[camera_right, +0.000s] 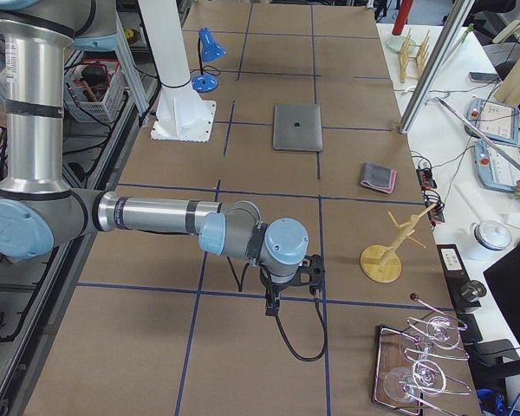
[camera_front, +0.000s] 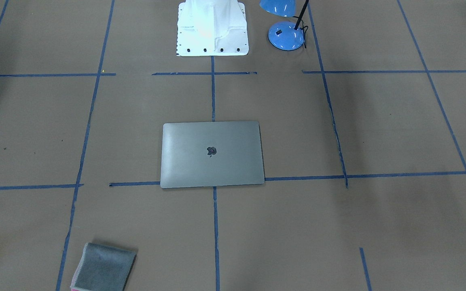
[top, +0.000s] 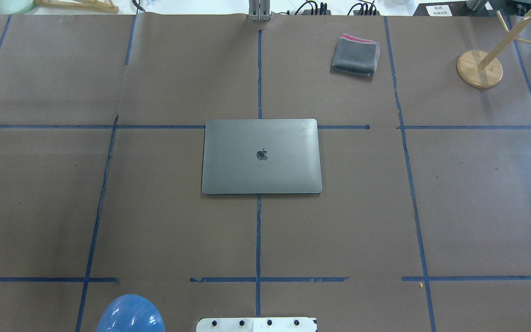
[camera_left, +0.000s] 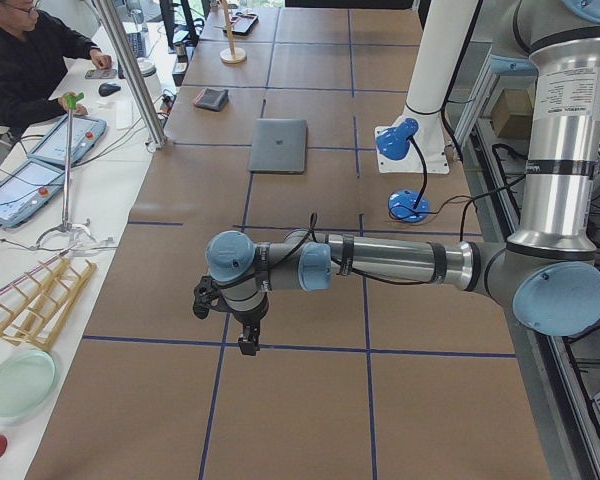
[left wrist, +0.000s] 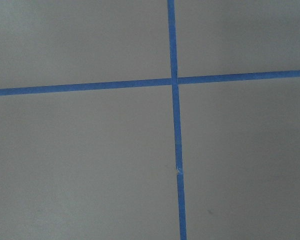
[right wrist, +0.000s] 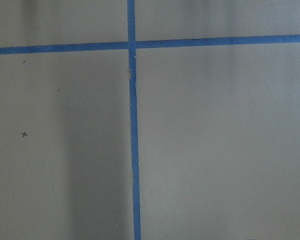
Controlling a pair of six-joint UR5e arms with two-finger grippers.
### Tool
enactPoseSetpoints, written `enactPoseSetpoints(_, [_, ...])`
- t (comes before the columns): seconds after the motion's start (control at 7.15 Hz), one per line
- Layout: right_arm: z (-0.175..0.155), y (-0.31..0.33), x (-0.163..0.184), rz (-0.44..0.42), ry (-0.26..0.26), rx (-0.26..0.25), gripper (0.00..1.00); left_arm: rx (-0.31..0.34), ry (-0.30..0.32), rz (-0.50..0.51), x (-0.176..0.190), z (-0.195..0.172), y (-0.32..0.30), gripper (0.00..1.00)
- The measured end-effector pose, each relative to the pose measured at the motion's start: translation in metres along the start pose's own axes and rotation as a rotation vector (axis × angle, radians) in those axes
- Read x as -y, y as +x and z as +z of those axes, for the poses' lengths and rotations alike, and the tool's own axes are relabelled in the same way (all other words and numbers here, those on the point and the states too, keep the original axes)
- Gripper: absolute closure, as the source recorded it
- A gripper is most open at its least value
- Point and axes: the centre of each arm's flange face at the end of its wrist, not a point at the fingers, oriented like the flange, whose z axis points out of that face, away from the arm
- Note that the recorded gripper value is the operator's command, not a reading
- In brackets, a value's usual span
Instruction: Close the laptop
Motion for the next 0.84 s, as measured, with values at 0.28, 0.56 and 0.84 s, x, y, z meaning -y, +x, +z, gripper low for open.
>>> enactPoseSetpoints(0.28, [-0.0005,0.0001,-0.0001,0.003,0.001,0.000,0.00,0.000,0.001,0.001,0.0004,-0.0004,0.0004,0.00])
enactPoseSetpoints(0.56, [-0.0011,-0.0001,0.0001,0.003,0.002,-0.001,0.00,0.000,0.002,0.001,0.0007,-0.0008,0.0007,0.00])
enactPoseSetpoints(0.84, [-0.0040,-0.0013,0.0012,0.001,0.008,-0.001,0.00,0.000,0.002,0.002,0.0008,-0.0007,0.0009,0.00])
